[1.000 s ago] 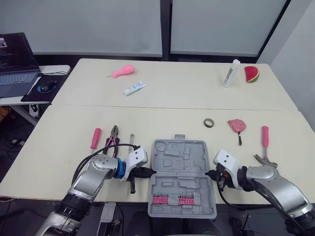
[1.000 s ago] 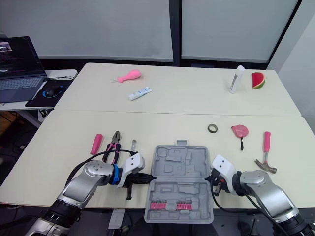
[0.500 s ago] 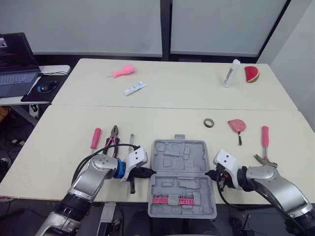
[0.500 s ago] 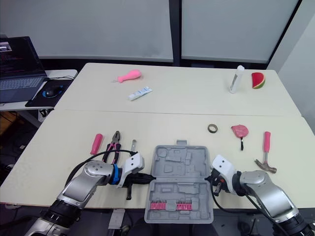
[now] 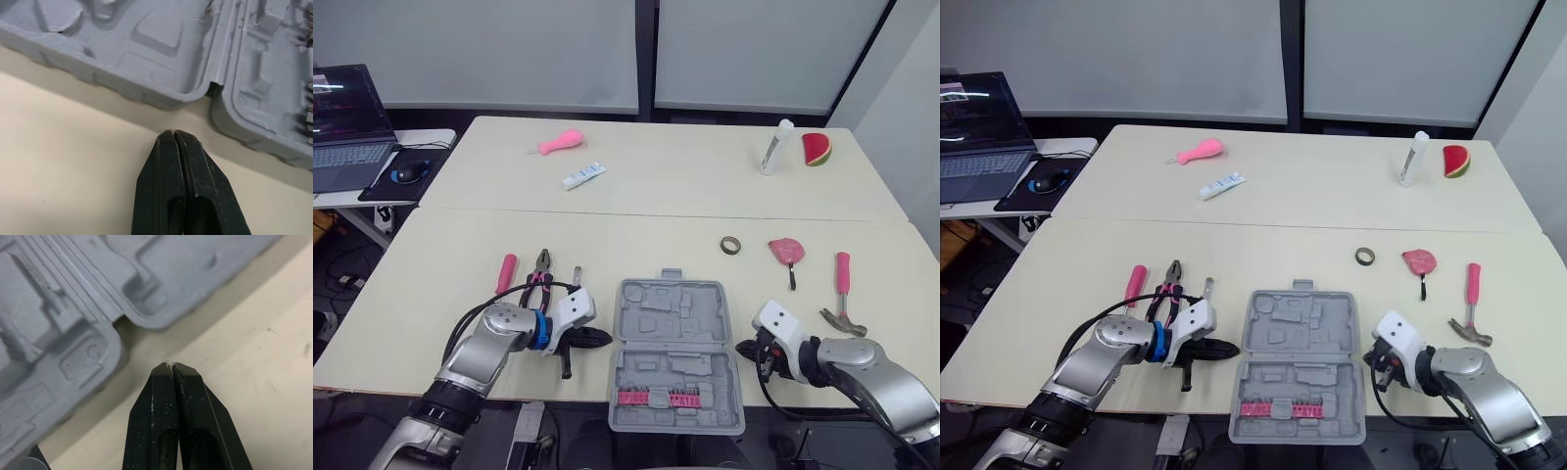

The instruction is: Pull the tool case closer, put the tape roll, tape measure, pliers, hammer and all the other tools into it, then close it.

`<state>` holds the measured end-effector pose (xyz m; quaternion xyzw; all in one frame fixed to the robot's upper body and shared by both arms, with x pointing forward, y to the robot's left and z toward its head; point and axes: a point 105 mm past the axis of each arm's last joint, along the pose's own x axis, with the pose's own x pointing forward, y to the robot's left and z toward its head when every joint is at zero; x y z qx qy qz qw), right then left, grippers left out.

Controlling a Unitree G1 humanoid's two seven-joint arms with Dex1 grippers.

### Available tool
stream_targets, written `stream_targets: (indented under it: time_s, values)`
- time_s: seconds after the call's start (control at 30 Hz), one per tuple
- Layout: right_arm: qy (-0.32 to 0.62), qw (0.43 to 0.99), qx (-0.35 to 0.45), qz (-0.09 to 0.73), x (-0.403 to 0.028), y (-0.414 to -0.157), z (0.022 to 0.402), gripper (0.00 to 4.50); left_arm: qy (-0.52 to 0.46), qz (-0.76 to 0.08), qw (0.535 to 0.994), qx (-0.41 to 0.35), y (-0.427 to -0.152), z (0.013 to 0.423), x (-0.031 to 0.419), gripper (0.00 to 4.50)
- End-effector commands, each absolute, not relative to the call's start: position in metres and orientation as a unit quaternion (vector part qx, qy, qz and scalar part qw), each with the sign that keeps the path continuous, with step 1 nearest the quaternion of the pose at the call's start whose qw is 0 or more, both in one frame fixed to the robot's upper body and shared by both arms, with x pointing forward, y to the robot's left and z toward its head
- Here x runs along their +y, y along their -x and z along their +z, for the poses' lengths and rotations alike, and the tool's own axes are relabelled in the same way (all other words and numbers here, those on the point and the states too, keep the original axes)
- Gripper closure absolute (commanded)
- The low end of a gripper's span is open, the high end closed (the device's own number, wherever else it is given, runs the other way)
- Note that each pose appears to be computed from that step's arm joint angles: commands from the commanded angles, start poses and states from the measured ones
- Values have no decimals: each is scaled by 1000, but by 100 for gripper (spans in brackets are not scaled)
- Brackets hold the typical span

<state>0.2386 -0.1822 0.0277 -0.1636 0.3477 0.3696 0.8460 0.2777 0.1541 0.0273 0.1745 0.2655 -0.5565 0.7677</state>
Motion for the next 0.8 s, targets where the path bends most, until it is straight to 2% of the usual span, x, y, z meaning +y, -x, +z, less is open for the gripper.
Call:
stream_targets:
  time_s: [0.03,0.27,0.47,0.7,0.8]
  values:
    - [182,855,344,344,-195,-236,36,448,-165,-520,800,250,-288,44,172,450]
    - [211,897,279,270,-227,-233,71,448,-127,-434,877,160,-307,96,216,450]
    - [224,948,174,147,-278,-225,117,448,-125,-273,949,100,-317,119,297,450]
    - [250,959,133,24,-334,-193,133,448,-108,-154,975,114,-297,103,362,450]
    - [239,963,128,-2,-346,-183,132,450,-87,-119,981,125,-285,95,381,393]
